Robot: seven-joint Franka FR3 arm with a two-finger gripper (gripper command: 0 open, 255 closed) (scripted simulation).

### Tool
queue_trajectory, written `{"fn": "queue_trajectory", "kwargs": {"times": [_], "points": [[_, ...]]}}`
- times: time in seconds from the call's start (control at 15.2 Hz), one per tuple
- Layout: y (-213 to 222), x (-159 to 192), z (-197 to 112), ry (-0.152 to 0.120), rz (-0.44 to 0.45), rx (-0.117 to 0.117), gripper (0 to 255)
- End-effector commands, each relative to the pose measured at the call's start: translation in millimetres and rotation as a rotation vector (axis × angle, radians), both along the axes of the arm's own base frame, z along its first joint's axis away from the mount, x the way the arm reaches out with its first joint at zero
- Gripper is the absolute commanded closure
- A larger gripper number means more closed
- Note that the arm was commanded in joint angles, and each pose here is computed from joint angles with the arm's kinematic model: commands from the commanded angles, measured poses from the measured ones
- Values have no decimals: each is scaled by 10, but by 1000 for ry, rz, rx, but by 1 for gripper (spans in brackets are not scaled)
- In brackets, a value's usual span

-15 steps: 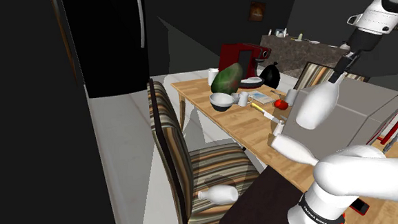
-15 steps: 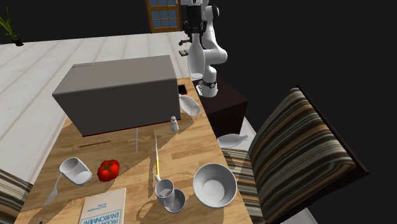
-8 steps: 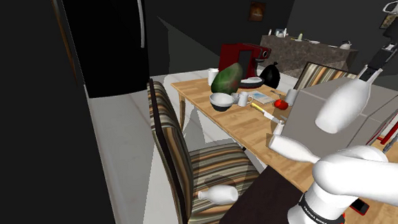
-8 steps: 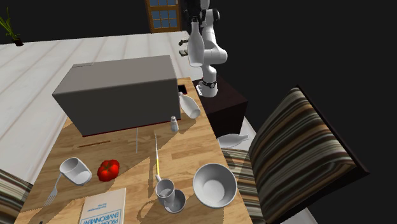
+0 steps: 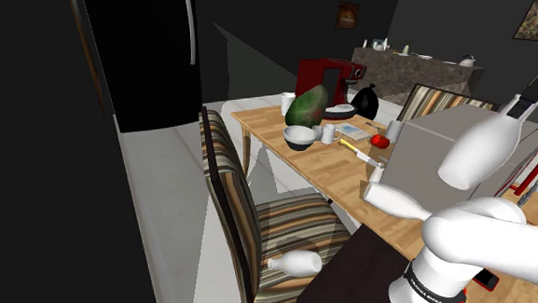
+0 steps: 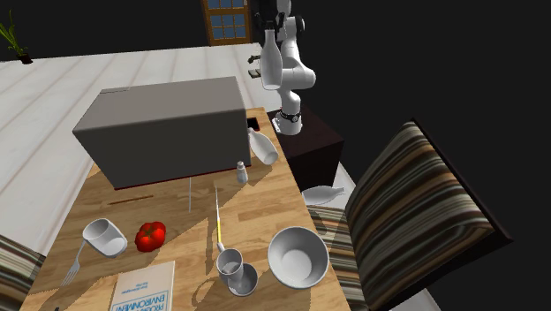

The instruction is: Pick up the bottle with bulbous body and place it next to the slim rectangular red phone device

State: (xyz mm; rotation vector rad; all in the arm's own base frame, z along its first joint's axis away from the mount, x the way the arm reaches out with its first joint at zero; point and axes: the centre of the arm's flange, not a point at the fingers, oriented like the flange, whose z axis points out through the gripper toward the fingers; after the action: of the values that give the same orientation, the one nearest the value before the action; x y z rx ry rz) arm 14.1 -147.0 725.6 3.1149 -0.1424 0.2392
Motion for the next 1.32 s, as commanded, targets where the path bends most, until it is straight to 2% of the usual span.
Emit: {"fn": "queue_trajectory", "kwargs": {"times": [0.0,1.25], "points": [[3,0,-104,0,0,0,255],[3,0,-1107,0,0,0,255]]}}
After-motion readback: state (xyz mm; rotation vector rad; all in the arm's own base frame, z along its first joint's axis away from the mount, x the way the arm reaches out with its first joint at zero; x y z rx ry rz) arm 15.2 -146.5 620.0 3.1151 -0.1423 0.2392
